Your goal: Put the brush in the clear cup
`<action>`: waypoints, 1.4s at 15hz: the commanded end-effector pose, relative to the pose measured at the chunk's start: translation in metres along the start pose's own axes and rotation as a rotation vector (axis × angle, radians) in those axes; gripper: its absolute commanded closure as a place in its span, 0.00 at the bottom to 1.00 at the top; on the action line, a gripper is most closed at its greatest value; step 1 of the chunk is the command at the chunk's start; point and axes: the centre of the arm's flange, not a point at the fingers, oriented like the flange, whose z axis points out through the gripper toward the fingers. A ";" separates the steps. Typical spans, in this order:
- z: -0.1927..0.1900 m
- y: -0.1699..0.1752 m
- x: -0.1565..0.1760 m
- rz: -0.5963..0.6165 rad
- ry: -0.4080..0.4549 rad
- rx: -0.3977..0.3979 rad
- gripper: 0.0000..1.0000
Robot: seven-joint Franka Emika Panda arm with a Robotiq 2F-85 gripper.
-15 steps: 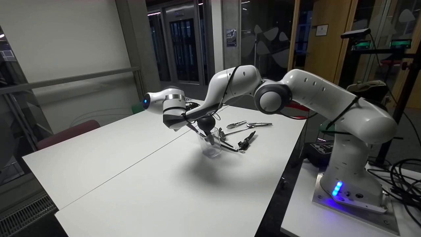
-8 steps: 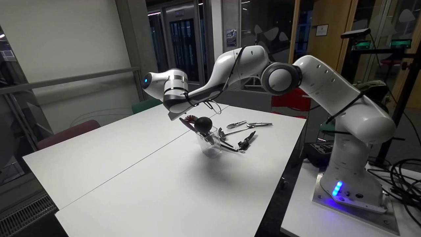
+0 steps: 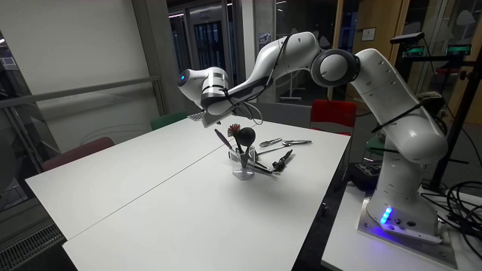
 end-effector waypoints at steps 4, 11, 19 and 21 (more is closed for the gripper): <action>-0.017 0.089 -0.032 -0.029 -0.025 0.188 0.00; -0.037 0.161 -0.047 0.011 -0.327 0.202 0.00; 0.000 0.281 -0.093 0.049 -0.553 0.284 0.00; 0.018 0.284 -0.092 0.021 -0.548 0.384 0.00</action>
